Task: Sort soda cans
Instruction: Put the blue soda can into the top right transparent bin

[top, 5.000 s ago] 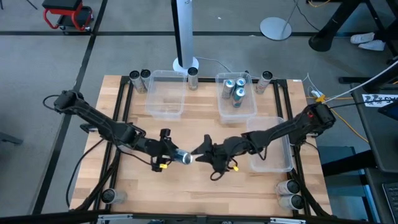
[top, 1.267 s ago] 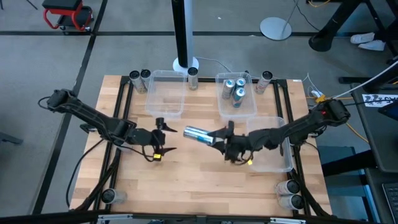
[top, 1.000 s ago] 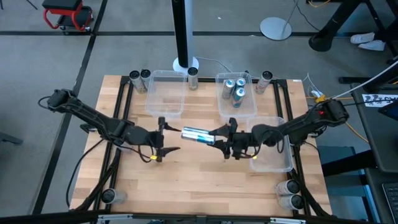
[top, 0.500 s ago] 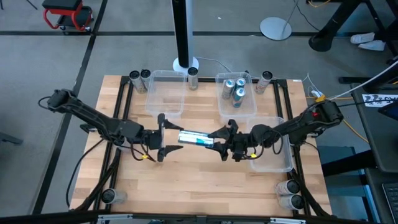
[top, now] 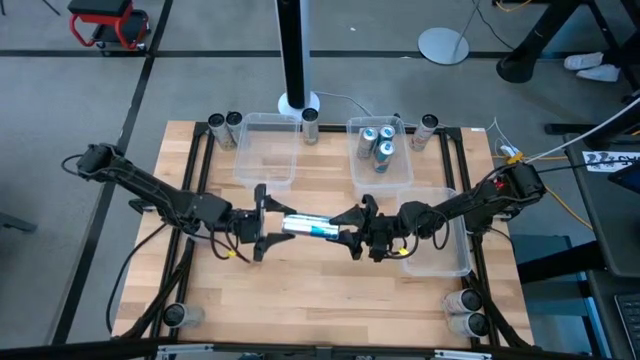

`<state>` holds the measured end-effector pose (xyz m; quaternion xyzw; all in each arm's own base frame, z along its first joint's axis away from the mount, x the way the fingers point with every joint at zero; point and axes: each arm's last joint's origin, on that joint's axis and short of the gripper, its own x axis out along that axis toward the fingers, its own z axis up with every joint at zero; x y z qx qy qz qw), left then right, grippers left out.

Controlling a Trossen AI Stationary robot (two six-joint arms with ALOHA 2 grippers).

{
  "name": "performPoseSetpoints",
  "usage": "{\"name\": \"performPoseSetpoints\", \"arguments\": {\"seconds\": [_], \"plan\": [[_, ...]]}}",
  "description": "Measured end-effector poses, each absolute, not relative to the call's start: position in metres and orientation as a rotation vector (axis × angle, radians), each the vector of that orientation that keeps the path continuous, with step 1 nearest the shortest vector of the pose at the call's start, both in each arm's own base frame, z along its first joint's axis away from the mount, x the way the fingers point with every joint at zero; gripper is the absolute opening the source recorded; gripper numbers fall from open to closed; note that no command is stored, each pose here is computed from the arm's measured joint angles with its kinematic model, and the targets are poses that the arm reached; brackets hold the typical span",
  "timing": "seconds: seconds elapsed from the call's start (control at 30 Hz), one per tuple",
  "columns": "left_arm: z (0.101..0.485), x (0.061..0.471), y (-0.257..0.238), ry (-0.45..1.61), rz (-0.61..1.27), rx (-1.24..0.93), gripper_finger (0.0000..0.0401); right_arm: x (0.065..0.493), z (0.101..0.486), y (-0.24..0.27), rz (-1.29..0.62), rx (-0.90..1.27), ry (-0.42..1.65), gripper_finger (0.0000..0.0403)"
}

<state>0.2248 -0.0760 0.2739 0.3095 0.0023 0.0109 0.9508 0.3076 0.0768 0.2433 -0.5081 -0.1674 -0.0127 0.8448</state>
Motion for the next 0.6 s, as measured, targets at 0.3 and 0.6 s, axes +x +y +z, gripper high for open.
{"name": "performPoseSetpoints", "arguments": {"seconds": [0.3, 0.6], "plan": [[0.275, 0.225, -0.076, -0.002, 0.024, 0.609, 0.0230, 0.308, 0.243, 0.077, -0.026, -1.076, -0.347, 0.0266], [0.285, 0.221, -0.072, 0.084, 0.124, 0.527, 0.0233, 0.293, 0.265, 0.080, -0.027, -1.122, -0.386, 0.0362]]}}
